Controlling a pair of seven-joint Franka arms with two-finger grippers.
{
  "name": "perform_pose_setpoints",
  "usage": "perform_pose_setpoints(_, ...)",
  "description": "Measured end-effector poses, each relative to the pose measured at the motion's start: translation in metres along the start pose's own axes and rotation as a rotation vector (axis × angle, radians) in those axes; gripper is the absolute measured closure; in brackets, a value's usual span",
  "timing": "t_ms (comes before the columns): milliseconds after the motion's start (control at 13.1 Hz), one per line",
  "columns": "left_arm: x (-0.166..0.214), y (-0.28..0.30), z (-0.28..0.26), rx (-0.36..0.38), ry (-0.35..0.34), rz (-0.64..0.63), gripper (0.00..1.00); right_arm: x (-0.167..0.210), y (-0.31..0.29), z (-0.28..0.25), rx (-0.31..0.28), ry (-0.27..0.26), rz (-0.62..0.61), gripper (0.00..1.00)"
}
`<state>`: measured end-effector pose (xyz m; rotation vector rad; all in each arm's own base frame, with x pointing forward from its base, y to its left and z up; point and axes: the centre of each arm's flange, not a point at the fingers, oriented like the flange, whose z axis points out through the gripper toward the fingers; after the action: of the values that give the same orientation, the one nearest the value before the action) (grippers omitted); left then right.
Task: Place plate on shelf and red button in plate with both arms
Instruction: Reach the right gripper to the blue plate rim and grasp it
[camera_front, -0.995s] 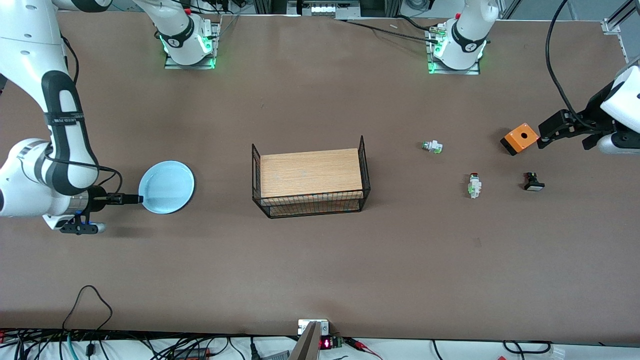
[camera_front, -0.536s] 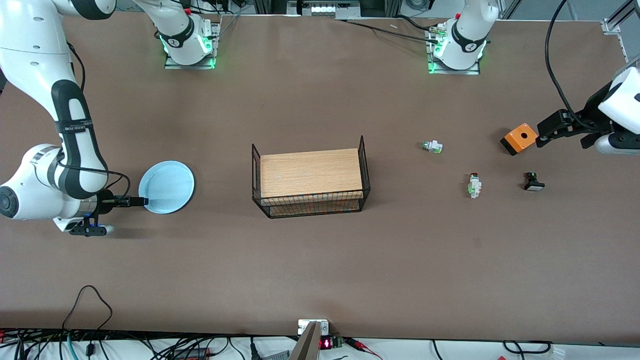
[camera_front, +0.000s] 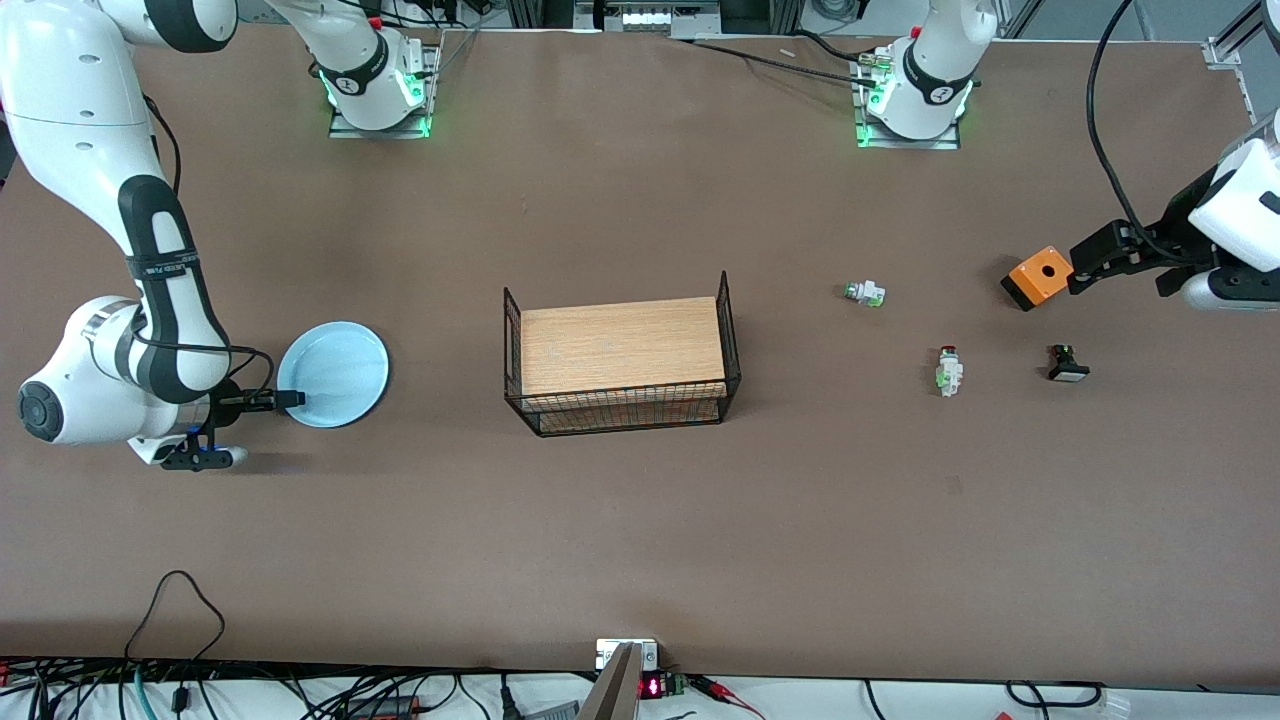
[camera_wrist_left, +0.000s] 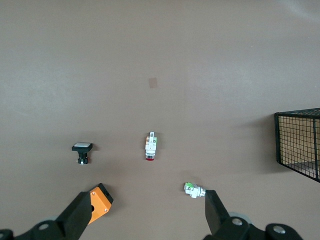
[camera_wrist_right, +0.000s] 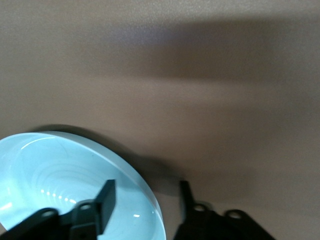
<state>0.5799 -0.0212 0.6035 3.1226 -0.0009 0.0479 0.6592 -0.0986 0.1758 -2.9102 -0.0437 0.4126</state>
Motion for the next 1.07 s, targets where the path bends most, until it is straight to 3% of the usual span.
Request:
perform_pose_setpoints(77,0.0,0.0,0.0,0.0,-0.001,-0.001,0.0,0.0,0.0,0.0,0.0,0.0,0.0,0.47)
perform_pose_setpoints(153,0.0,0.0,0.0,0.0,-0.001,-0.001,0.0,0.0,0.0,0.0,0.001,-0.001,0.0,0.53)
perform_pose_setpoints(306,0.0,0.0,0.0,0.0,-0.001,-0.001,0.0,-0.002,0.0,0.001,0.006,-0.014,0.001,0.8)
perform_pose_setpoints(459,0.0,0.0,0.0,0.0,-0.002,-0.001,0.0,-0.006,0.0,0.003,0.022,-0.046,0.005,0.97)
perform_pose_setpoints(919,-0.001,0.0,0.001,0.0,-0.005,-0.001,0.0,-0.012,0.001,-0.009,0.046,-0.103,0.007,0.97)
perform_pose_setpoints(1072,-0.002,0.0,0.005,0.001,-0.025,0.001,0.0,-0.016,0.0,-0.034,0.069,-0.144,0.004,0.97)
